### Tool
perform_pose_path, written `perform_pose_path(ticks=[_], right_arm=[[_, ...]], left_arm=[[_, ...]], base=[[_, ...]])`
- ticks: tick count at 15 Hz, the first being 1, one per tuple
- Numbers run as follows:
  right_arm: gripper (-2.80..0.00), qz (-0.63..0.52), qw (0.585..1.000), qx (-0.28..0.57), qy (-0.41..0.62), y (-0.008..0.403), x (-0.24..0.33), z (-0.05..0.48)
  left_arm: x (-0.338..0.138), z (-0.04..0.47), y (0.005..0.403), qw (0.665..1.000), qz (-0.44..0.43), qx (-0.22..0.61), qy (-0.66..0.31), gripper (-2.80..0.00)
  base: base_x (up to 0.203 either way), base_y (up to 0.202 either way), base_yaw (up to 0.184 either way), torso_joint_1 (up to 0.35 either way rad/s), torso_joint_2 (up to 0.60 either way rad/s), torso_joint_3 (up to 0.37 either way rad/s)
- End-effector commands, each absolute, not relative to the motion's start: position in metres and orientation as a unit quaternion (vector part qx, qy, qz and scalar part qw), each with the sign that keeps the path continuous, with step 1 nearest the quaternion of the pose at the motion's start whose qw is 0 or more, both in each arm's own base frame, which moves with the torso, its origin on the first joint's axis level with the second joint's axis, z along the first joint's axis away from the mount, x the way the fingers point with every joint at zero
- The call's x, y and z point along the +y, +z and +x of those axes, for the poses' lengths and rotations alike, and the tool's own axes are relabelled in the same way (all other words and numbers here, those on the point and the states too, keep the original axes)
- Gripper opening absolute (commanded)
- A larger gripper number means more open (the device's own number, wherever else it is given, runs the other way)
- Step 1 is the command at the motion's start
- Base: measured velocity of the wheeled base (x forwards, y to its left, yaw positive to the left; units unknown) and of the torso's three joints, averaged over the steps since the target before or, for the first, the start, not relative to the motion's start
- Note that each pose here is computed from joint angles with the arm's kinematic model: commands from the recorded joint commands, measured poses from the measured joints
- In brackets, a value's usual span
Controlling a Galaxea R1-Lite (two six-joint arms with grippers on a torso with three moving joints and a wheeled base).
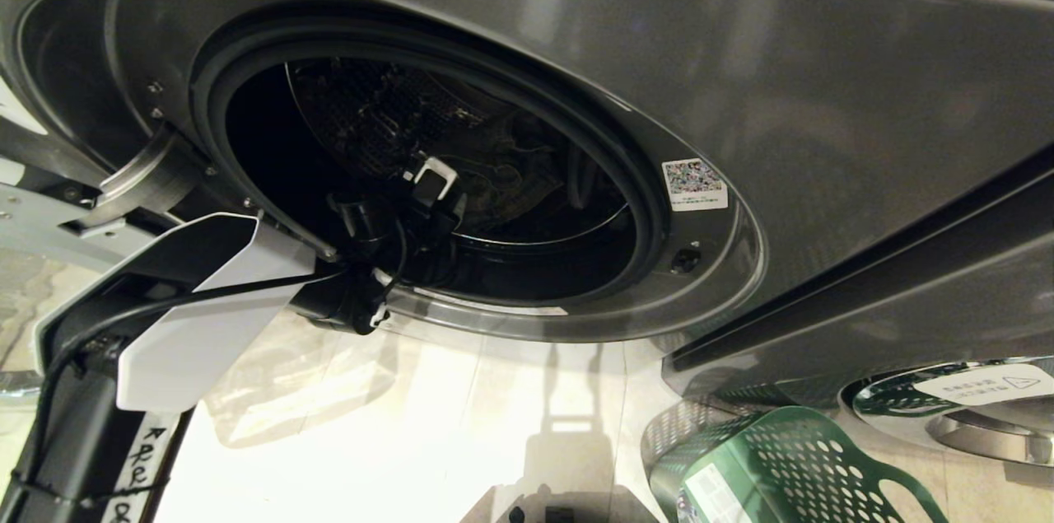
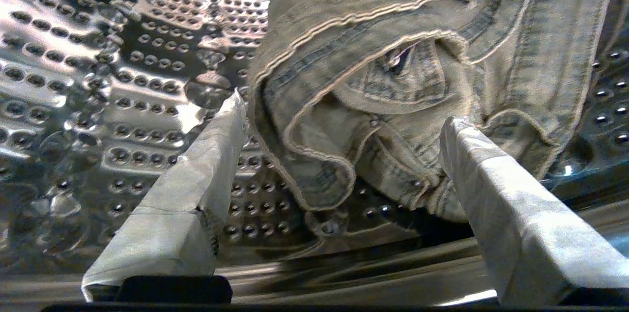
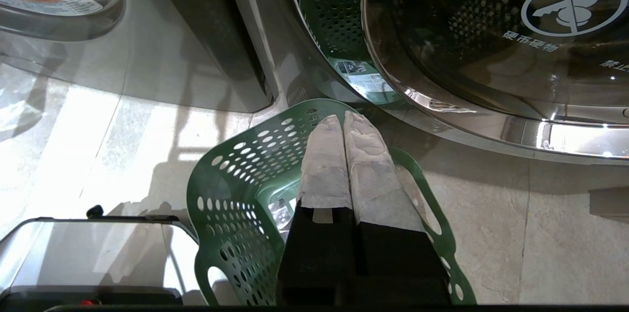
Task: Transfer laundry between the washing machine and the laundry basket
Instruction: Pick a cloth and place it into the basket
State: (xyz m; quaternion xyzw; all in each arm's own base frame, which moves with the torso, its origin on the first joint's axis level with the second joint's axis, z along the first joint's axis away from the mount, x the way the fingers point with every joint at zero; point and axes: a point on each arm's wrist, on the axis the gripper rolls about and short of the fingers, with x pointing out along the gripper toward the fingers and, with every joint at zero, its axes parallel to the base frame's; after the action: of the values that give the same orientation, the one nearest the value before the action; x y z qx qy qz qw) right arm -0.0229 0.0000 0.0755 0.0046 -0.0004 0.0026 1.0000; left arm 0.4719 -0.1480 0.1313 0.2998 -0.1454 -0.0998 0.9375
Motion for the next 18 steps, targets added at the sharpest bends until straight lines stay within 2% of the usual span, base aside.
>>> perform_pose_path(ticks=[1, 18], right_arm=[[-2.8, 0.005, 1.0, 0.0, 0.003, 0.075, 0.0, -0.023], [-2.8, 0.005, 1.0, 0.0, 0.003, 0.075, 0.0, -0.023]], left_arm=[[-0.148, 0.473, 0.131, 0.937, 0.301, -0.148, -0.098, 0.0], [-0.111, 0.493, 0.136, 0.938, 0.315, -0.14, -0.027, 0.0]], base=[[0.0, 0.0, 0.0, 0.0, 0.0, 0.0], [0.0, 0.0, 0.0, 0.0, 0.0, 0.0]])
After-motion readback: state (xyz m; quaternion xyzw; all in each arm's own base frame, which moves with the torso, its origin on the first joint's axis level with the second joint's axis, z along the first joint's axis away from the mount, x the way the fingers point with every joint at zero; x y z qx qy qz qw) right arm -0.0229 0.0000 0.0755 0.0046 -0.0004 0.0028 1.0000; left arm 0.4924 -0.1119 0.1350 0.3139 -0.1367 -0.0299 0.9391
